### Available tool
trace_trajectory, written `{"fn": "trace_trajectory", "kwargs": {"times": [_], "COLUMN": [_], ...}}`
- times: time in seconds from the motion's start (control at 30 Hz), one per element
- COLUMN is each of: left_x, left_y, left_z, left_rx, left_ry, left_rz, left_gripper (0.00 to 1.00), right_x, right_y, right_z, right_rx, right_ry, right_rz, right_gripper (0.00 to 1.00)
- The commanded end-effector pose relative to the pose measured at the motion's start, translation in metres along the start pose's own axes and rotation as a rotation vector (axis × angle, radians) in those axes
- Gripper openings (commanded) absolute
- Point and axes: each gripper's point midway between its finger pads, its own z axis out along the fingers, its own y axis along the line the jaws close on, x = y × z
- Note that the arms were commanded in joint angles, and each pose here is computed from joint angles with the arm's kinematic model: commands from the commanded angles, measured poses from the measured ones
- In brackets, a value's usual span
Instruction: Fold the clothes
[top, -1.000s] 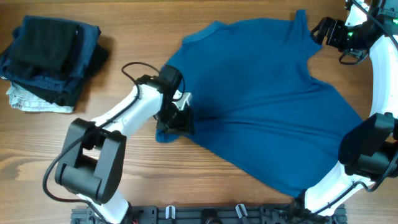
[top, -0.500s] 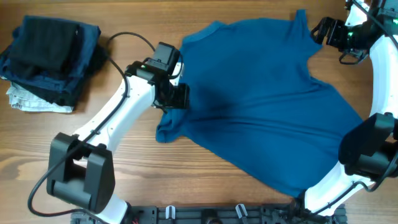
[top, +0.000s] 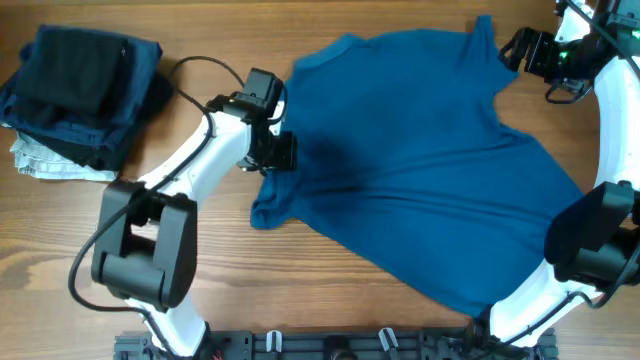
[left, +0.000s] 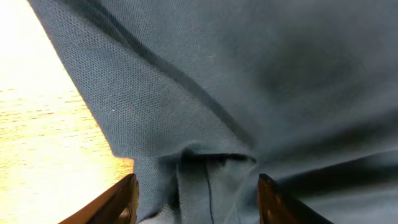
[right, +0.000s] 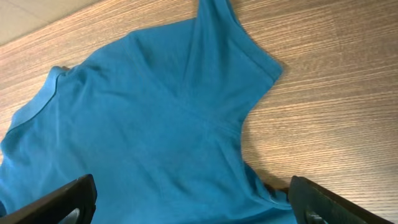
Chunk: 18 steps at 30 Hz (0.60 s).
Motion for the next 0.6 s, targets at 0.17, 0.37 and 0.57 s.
{"fn": "trace_trajectory", "kwargs": {"times": [0.17, 0.37, 0.57], "left_x": [0.01, 0.013, 0.018], "left_y": [0.002, 0.004, -0.004], "left_z": [0.009, 0.015, 0.023], "left_rx": [0.006, 0.007, 0.057], "left_ry": [0.036, 0.035, 0.039], "left_rz": [-0.005, -0.004, 0.001], "left_gripper": [0.65, 0.66, 0.58], "right_x": [0.001, 0.001, 0.001], "right_y": [-0.002, -0.002, -0.002], "right_z": [0.004, 0.004, 0.004], "right_rx": [0.007, 0.006, 0.007], "right_ry": [0.007, 0.007, 0.007], "right_rz": [0.001, 0.001, 0.001], "right_gripper": [1.0, 1.0, 1.0]}}
